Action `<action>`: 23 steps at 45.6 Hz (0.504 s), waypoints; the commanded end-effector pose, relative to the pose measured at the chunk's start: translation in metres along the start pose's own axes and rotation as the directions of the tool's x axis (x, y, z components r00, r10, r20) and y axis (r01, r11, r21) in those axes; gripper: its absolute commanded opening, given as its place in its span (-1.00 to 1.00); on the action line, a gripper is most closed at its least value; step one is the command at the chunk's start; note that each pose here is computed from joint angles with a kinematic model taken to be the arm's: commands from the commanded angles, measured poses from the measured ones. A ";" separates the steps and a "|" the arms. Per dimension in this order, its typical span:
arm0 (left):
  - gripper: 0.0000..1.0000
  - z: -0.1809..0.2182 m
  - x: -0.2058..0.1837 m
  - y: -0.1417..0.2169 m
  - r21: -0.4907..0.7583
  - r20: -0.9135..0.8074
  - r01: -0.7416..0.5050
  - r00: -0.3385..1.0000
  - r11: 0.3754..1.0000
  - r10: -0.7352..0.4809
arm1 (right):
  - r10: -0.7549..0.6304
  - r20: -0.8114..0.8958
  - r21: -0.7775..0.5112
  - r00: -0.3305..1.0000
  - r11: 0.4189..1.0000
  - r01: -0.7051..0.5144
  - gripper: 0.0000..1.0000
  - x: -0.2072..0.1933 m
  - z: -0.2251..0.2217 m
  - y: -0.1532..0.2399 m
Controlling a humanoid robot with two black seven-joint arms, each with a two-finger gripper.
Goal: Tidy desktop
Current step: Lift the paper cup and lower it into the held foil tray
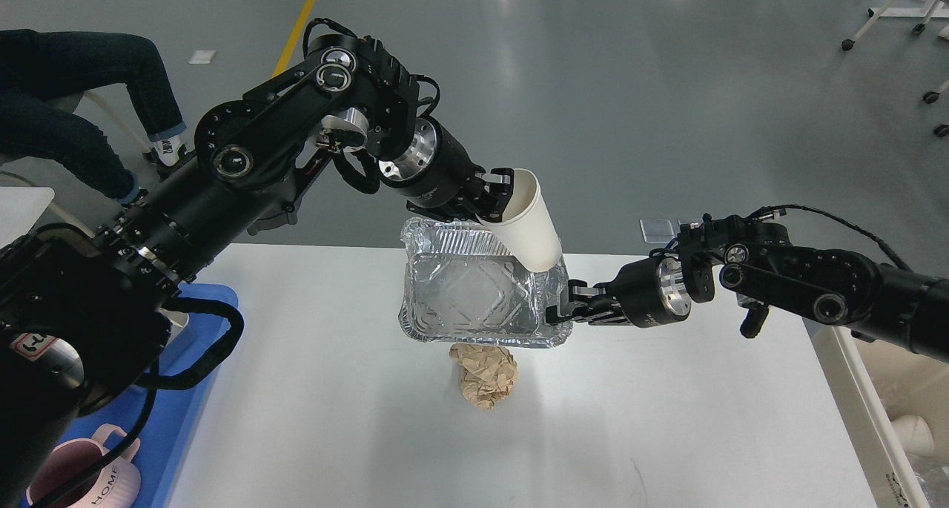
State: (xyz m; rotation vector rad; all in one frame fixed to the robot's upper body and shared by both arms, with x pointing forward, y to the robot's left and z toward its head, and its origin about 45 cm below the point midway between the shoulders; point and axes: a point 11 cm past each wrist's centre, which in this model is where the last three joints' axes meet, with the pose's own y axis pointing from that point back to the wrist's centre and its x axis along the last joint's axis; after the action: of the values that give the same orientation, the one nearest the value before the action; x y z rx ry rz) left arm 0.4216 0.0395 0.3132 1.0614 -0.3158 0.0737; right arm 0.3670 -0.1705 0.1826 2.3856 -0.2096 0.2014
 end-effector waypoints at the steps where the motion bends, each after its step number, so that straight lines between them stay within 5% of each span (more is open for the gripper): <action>1: -1.00 -0.002 -0.001 -0.002 0.008 0.000 0.005 1.000 1.000 -0.005 | 0.010 0.005 -0.007 1.000 1.000 -0.010 -1.00 0.003 0.003 0.001; 23: -0.94 -0.023 -0.019 -0.024 0.069 -0.008 0.056 0.998 0.996 -0.056 | 0.015 0.011 0.009 1.000 1.000 -0.015 -1.00 0.004 -0.001 0.003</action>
State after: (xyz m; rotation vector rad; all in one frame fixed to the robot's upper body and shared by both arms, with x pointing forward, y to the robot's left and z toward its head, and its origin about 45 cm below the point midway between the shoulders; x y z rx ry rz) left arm 0.4152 0.0494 0.2803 1.1393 -0.2862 0.0420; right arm 0.3691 -0.1710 0.1846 2.3935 -0.2260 0.1963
